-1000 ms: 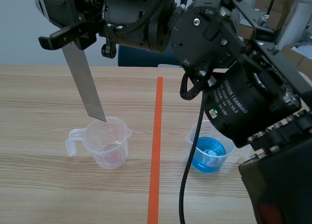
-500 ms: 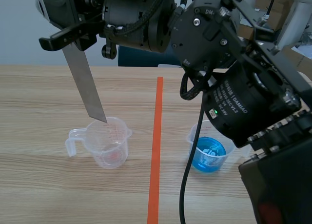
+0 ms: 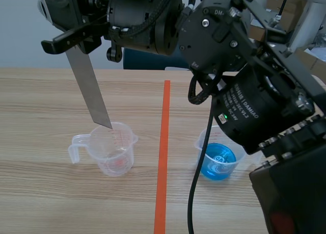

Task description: Do the redox reaction experiment. move the plate over the left beaker

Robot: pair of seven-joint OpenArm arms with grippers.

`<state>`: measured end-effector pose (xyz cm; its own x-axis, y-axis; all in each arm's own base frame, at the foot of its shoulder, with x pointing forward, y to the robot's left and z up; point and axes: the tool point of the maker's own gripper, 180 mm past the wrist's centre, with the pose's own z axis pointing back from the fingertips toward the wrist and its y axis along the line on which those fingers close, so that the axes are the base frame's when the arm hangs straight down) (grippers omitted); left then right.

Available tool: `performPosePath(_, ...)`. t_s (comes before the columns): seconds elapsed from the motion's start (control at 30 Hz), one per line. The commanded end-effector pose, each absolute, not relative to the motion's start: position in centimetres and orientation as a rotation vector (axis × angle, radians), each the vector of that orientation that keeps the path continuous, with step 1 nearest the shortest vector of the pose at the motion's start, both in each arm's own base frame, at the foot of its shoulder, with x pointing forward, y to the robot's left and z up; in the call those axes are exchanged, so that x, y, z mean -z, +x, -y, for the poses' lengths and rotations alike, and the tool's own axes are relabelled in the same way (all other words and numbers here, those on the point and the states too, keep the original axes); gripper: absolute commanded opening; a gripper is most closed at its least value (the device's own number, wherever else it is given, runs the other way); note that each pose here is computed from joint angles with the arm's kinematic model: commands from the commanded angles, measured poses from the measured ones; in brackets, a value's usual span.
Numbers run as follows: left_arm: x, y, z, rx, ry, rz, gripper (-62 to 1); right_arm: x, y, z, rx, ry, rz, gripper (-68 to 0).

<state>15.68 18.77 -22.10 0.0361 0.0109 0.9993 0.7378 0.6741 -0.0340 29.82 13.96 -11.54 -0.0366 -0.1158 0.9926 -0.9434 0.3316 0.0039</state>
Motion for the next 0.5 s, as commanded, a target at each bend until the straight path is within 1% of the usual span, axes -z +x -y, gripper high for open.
performPosePath(0.0, 21.51, 15.85, -18.86, 0.614, -0.668, 1.472, 1.4, 9.79, 29.65, -14.19, -0.908, 1.063, 1.498, -67.7)
performPosePath(0.47, 21.31, 15.86, -18.87, 0.611, -0.672, 1.483, 1.4, 9.79, 29.65, -14.19, -0.908, 1.063, 1.498, -67.7)
